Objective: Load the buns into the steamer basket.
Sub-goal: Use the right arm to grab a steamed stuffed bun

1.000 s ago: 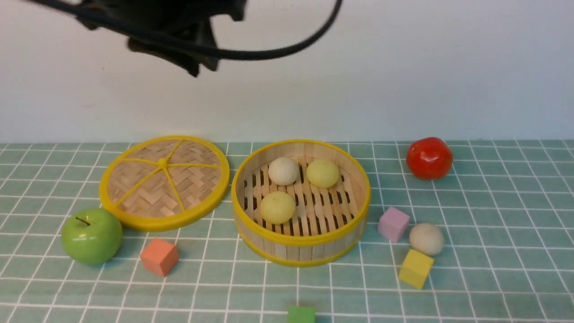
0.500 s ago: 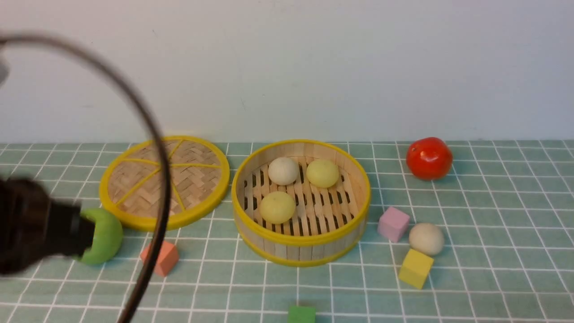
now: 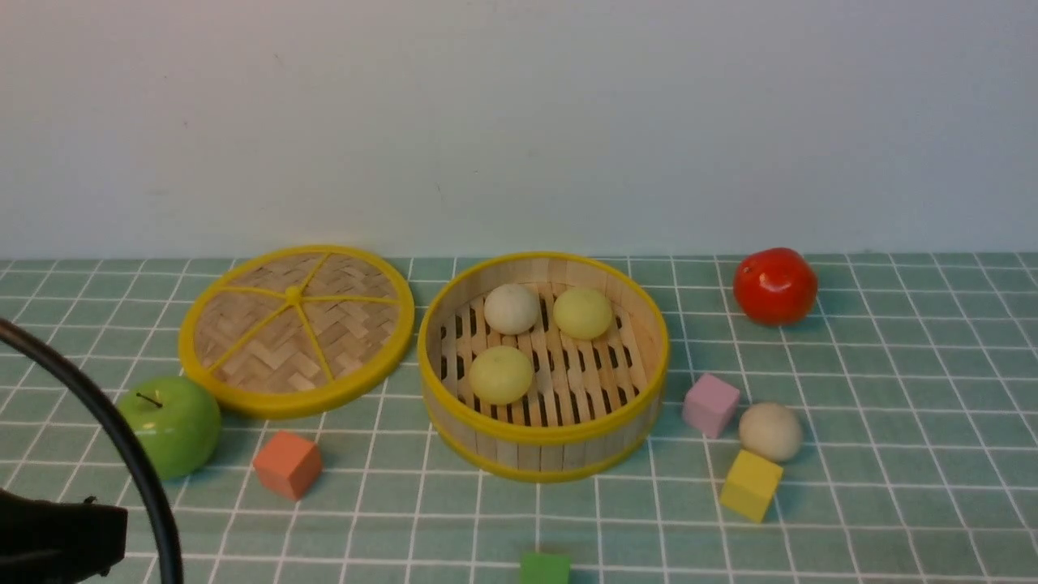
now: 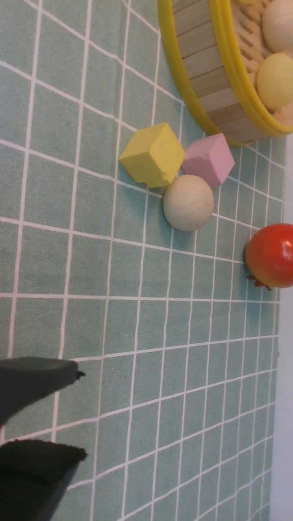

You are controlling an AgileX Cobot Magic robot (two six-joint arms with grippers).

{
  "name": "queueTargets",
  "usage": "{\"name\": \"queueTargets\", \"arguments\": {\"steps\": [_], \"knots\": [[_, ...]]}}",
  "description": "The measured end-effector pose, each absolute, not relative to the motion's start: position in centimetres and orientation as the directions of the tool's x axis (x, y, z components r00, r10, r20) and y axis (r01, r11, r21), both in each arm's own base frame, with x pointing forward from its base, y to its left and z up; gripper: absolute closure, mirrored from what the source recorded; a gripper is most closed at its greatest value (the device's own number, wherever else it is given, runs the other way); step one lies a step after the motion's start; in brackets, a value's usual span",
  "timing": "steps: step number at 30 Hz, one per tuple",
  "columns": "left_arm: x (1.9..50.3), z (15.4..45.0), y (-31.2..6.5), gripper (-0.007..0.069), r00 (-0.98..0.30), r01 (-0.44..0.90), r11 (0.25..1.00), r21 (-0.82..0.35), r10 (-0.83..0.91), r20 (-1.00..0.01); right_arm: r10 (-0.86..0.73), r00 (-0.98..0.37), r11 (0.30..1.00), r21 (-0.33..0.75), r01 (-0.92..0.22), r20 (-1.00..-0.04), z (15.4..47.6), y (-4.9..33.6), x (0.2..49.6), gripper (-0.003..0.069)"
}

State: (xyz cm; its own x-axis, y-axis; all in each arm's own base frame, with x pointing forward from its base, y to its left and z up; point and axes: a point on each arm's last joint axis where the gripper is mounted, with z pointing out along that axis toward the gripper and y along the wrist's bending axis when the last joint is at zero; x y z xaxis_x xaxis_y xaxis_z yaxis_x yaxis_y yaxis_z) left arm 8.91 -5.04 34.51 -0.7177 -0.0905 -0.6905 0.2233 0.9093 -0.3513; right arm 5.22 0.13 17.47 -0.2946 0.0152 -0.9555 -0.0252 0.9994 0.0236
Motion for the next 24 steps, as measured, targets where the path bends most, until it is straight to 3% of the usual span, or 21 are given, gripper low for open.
{"name": "queueTargets", "arguments": {"steps": [17, 21, 24], "knots": [[9.04, 34.48, -5.09, 0.0574, -0.708, 0.226, 0.907, -0.355, -0.098, -0.7, 0.015, -0.295, 0.999, 0.024, -0.025, -0.955, 17.47, 0.13, 5.22, 0.0419], [9.32, 34.48, -5.02, 0.058, -0.645, 0.243, 0.902, -0.356, -0.123, -0.754, 0.015, -0.295, 0.999, 0.024, -0.025, -0.955, 17.47, 0.13, 5.22, 0.0419], [9.22, 33.72, -4.35, 0.0639, -0.536, 0.247, 0.906, -0.345, -0.169, -0.827, 0.015, -0.295, 0.999, 0.024, -0.025, -0.955, 17.47, 0.13, 5.22, 0.0419]]}}
